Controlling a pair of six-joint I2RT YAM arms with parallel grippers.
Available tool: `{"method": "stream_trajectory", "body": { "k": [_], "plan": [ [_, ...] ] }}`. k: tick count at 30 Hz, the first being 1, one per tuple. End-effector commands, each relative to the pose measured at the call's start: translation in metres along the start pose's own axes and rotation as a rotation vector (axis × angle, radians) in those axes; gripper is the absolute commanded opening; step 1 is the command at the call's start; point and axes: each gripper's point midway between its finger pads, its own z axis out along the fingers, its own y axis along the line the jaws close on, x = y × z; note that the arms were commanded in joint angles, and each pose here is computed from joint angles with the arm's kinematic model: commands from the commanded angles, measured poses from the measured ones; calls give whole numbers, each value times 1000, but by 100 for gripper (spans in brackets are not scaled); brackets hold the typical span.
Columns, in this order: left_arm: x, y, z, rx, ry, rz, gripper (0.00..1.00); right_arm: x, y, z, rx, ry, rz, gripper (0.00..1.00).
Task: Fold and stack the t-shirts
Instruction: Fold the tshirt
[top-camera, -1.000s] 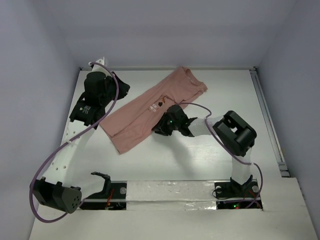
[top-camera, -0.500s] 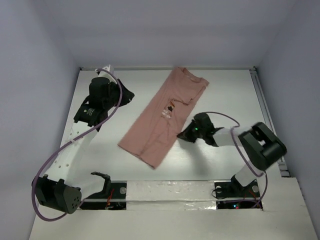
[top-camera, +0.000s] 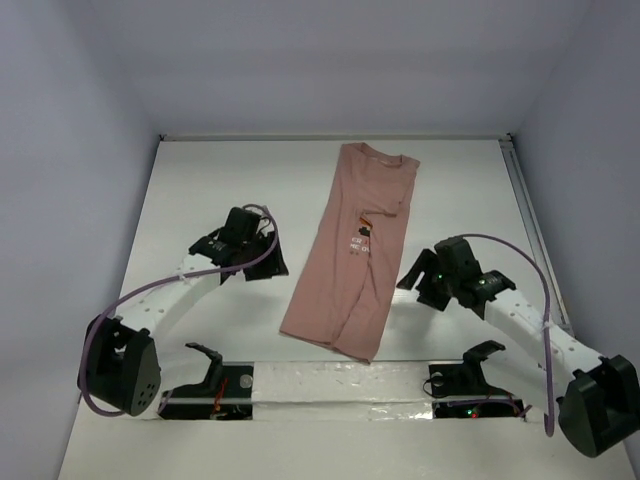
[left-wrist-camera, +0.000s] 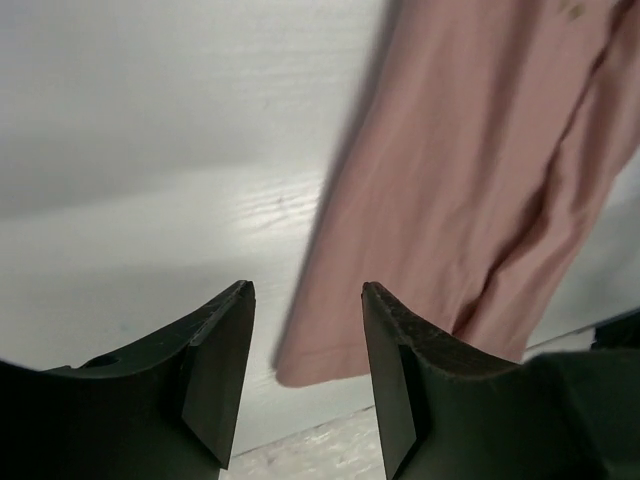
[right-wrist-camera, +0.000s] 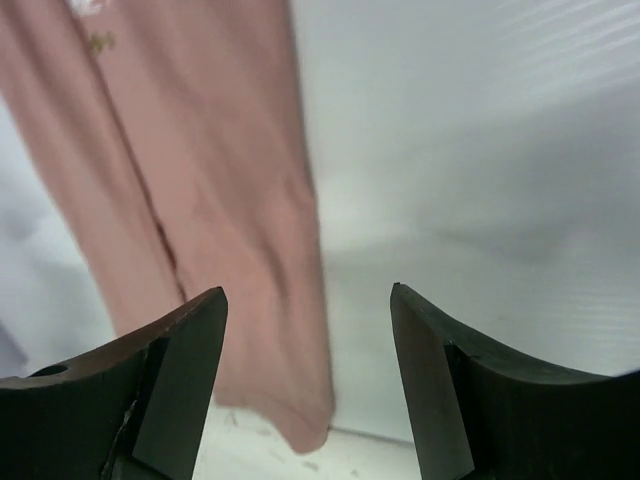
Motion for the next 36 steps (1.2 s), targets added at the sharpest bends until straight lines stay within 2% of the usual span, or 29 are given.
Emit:
{"method": "stream_trajectory", "body": {
  "k": [1,2,4,5,10,12,19,24,30,33,36],
  "plan": [
    [37,15,2,-23,124,7,44,37,2,-16,-64,175,-32,72],
    [46,17,3,-19,163,5,44,50,13,-20,-131,203,-48,69],
    [68,23,8,-26,240,7,45,77,15,-20,-157,284,2,68],
    [77,24,8,-13,280,15,45,94,25,-25,-198,320,-36,66],
    [107,33,9,-14,402,24,47,131,37,-24,-174,390,-39,62],
    [121,33,6,0,443,13,47,139,29,-19,-128,408,-36,60],
    [134,30,9,11,485,13,47,168,10,-11,-121,477,51,54],
    [140,29,10,19,522,32,45,195,4,-5,-75,532,13,47],
    [141,29,11,20,525,32,42,192,10,-1,-46,457,-3,43],
    [142,27,11,25,522,36,42,187,9,0,-48,426,42,43],
    [141,26,13,31,520,34,42,185,4,1,-42,414,64,48]
  ]
}}
